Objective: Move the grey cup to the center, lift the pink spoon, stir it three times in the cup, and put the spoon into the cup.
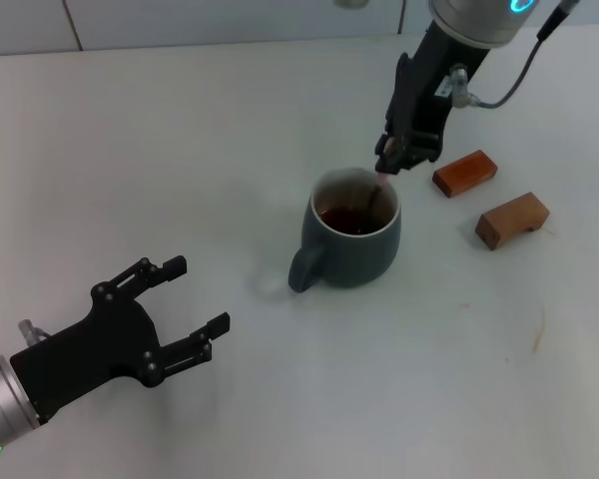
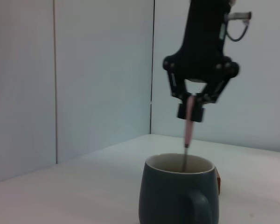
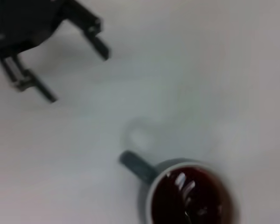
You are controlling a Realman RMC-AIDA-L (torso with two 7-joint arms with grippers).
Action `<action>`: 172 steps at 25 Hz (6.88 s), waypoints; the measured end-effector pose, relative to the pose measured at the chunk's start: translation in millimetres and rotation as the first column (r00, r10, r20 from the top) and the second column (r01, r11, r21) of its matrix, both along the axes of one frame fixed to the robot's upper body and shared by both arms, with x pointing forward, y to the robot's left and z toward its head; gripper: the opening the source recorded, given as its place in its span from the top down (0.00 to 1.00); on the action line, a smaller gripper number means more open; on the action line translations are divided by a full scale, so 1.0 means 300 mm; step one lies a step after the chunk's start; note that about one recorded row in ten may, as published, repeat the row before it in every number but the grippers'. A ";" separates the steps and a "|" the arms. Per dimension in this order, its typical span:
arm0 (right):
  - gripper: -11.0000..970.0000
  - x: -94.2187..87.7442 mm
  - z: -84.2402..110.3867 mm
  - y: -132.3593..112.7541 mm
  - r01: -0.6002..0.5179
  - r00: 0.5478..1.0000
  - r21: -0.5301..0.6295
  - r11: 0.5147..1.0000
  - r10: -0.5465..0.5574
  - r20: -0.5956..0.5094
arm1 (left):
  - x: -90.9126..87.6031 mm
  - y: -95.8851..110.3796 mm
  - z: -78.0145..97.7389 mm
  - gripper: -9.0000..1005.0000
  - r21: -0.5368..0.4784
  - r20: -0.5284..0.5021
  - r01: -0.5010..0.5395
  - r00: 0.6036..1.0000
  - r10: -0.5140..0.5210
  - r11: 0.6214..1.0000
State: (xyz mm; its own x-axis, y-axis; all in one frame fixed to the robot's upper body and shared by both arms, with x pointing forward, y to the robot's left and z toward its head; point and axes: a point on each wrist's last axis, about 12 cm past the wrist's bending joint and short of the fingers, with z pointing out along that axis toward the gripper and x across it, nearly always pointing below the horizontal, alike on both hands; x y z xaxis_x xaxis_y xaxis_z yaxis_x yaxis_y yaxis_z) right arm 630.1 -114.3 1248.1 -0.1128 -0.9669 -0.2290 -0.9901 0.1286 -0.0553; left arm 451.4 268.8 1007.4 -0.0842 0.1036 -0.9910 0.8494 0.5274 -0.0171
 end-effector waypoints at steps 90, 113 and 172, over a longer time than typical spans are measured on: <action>0.56 -0.036 0.040 0.023 -0.020 0.996 0.177 0.984 0.004 0.091 | -0.002 0.009 0.001 0.16 0.000 0.004 -0.009 1.000 0.009 1.000; 0.47 -0.423 -0.454 -0.617 -0.100 0.877 0.983 0.154 -0.453 0.160 | -0.008 0.010 -0.003 0.16 0.008 0.003 -0.006 1.000 0.006 1.000; 0.27 -0.550 -0.771 -0.648 0.189 0.860 0.911 0.366 -0.509 0.026 | -0.021 -0.007 -0.013 0.16 0.012 -0.017 0.031 0.999 -0.031 0.999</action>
